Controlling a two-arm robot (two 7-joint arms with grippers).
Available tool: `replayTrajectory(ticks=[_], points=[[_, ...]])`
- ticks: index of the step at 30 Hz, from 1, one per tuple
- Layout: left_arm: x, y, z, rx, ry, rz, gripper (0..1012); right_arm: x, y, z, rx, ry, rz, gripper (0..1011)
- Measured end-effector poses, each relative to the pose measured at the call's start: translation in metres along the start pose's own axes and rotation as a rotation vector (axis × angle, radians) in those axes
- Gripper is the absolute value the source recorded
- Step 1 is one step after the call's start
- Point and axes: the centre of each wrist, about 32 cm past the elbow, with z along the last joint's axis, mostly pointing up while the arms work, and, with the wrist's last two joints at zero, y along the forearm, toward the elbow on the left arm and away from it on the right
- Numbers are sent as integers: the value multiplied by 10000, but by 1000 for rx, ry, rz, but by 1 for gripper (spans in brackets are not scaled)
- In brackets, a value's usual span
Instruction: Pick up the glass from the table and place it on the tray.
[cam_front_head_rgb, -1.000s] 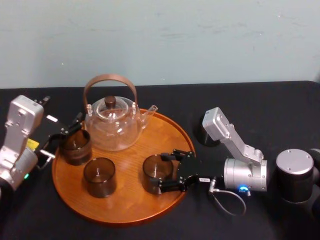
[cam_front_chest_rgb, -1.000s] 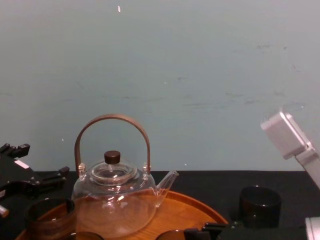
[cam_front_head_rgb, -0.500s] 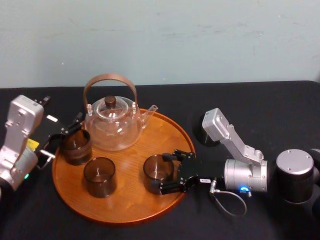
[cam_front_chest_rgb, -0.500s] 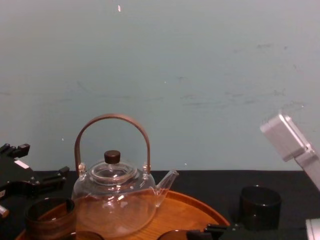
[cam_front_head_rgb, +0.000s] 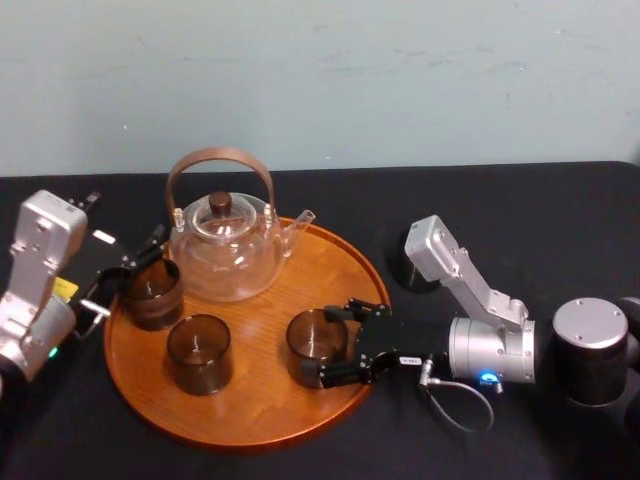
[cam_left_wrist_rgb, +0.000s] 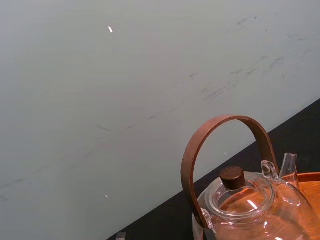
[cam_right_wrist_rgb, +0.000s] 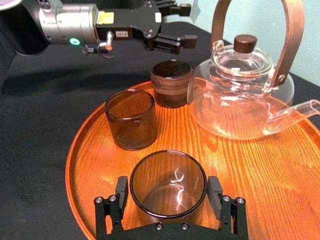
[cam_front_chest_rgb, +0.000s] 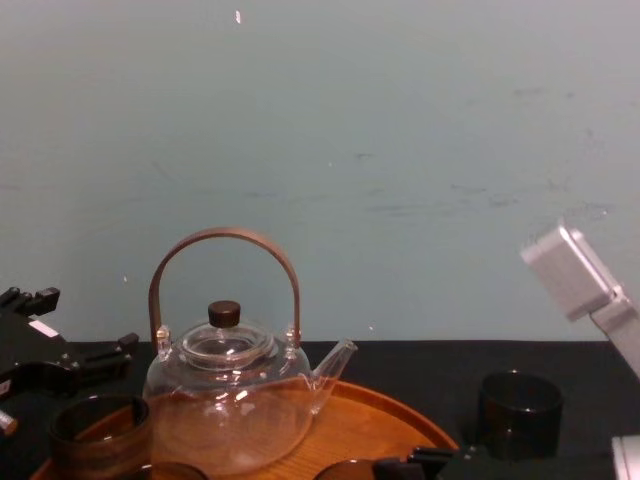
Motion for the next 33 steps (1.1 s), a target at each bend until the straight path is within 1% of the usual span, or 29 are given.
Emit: replayTrajectory(ticks=[4, 11, 17, 21, 22, 23, 24, 25, 28, 30, 33], points=[[0, 0, 0, 0, 0, 0, 1001, -2, -57, -2, 13, 10, 2, 1003], [0, 0, 0, 0, 0, 0, 1001, -29, -179, -32, 16, 27, -15, 1002], [0, 0, 0, 0, 0, 0, 1001, -62, -350, -62, 15, 35, -36, 1002], [0, 0, 0, 0, 0, 0, 1001, -84, -514, -66, 18, 28, -29, 1002], [0, 0, 0, 0, 0, 0, 1001, -90, -539, -61, 21, 25, -27, 1002], [0, 0, 0, 0, 0, 0, 1002, -99, -599, -55, 27, 19, -24, 1002], [0, 0, 0, 0, 0, 0, 1002, -99, -599, -55, 27, 19, -24, 1002], [0, 0, 0, 0, 0, 0, 1001, -107, -661, -53, 32, 14, -25, 1002], [0, 0, 0, 0, 0, 0, 1001, -120, -765, -38, 47, 1, -31, 1002], [1, 0, 0, 0, 0, 0, 1002, -133, -839, -29, 59, -6, -45, 1002], [0, 0, 0, 0, 0, 0, 1001, -147, -899, -21, 72, -9, -69, 1002]])
